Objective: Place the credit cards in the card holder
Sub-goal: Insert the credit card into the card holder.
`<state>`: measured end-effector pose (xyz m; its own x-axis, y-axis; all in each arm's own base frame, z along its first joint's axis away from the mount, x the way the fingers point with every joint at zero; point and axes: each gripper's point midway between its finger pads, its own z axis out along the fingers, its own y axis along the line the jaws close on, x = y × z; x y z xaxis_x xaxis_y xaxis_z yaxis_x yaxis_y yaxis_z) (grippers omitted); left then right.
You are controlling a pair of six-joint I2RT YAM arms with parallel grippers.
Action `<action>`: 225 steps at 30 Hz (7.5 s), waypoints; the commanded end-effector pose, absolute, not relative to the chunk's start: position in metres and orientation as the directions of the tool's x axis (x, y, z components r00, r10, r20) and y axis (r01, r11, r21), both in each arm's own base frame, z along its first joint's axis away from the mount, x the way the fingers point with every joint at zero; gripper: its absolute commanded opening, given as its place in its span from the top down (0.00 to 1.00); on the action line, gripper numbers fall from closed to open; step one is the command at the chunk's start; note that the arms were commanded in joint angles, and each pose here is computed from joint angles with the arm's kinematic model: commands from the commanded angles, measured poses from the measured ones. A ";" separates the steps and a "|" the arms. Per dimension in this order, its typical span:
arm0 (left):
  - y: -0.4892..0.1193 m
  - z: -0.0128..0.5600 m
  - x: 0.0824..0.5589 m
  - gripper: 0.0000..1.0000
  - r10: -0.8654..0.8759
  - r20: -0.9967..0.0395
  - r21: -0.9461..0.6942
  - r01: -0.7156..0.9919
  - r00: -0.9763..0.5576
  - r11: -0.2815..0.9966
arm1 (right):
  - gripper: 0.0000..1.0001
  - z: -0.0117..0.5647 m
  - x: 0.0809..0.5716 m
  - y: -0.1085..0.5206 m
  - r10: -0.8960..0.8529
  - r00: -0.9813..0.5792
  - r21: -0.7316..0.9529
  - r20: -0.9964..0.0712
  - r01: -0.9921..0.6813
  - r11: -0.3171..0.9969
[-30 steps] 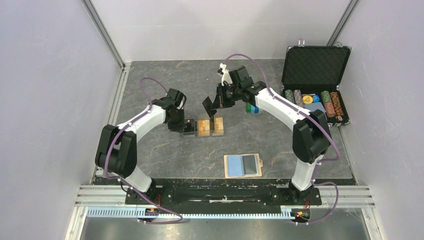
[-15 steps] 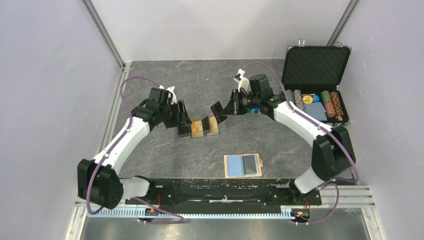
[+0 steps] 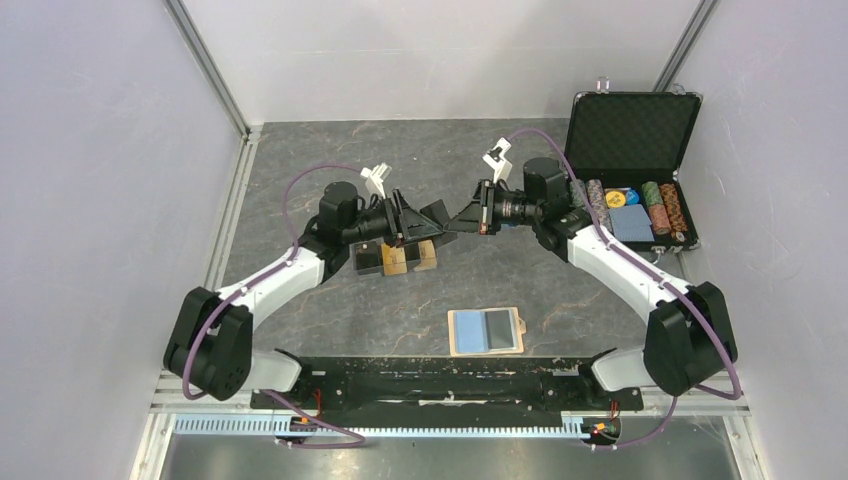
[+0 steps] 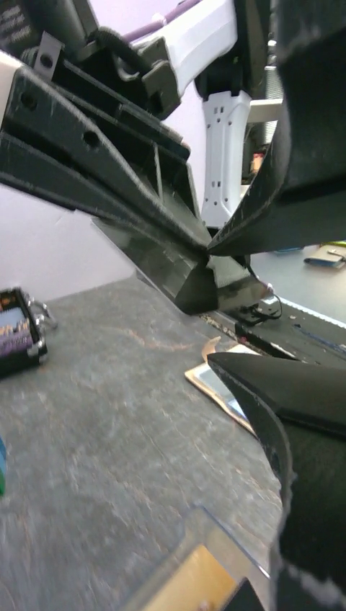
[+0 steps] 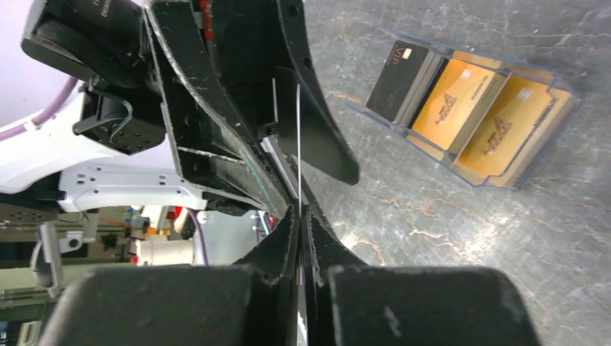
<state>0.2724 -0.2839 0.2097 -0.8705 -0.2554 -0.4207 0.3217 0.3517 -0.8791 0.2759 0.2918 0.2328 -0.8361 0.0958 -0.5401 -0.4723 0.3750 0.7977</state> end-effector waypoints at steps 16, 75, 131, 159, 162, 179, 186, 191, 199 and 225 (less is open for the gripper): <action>-0.300 0.264 0.250 0.98 -0.233 -0.469 -0.883 0.451 -0.852 0.128 | 0.25 0.264 0.262 0.274 0.173 -0.795 0.808 -0.582 -0.540 0.235; -0.324 0.021 0.147 0.98 0.298 -0.196 -0.431 0.355 -0.934 0.830 | 1.00 0.030 0.136 0.171 0.149 -0.943 0.761 -0.298 -0.141 0.634; -0.314 0.014 0.143 0.95 0.381 -0.166 -0.249 0.412 -0.910 0.876 | 1.00 0.032 0.138 0.197 0.229 -0.950 0.871 -0.211 -0.076 0.486; -0.321 0.006 0.136 0.98 0.401 -0.135 -0.254 0.423 -0.906 0.870 | 0.79 0.034 0.132 0.224 0.187 -0.953 0.872 -0.237 -0.124 0.473; -0.321 0.006 0.137 0.98 0.401 -0.135 -0.253 0.423 -0.906 0.870 | 0.73 0.031 0.135 0.223 0.154 -0.956 0.839 -0.252 -0.136 0.526; -0.333 0.010 0.139 0.98 0.400 -0.134 -0.283 0.422 -0.907 0.861 | 0.27 0.026 0.146 0.192 0.011 -0.942 0.620 -0.335 -0.212 0.755; -0.340 0.009 0.137 0.98 0.408 -0.115 -0.304 0.423 -0.906 0.853 | 0.55 0.023 0.145 0.187 -0.037 -0.945 0.585 -0.324 -0.231 0.777; -0.351 0.011 0.137 0.98 0.416 -0.110 -0.331 0.428 -0.903 0.841 | 0.64 0.022 0.139 0.199 -0.008 -0.957 0.655 -0.290 -0.205 0.727; -0.358 0.010 0.135 0.98 0.403 -0.087 -0.350 0.407 -0.911 0.844 | 0.64 0.030 0.131 0.222 0.124 -0.967 0.812 -0.224 -0.114 0.572; -0.329 0.020 0.148 0.98 0.413 -0.129 -0.177 0.431 -0.901 0.885 | 0.64 0.042 0.129 0.242 0.085 -0.970 0.835 -0.228 -0.149 0.530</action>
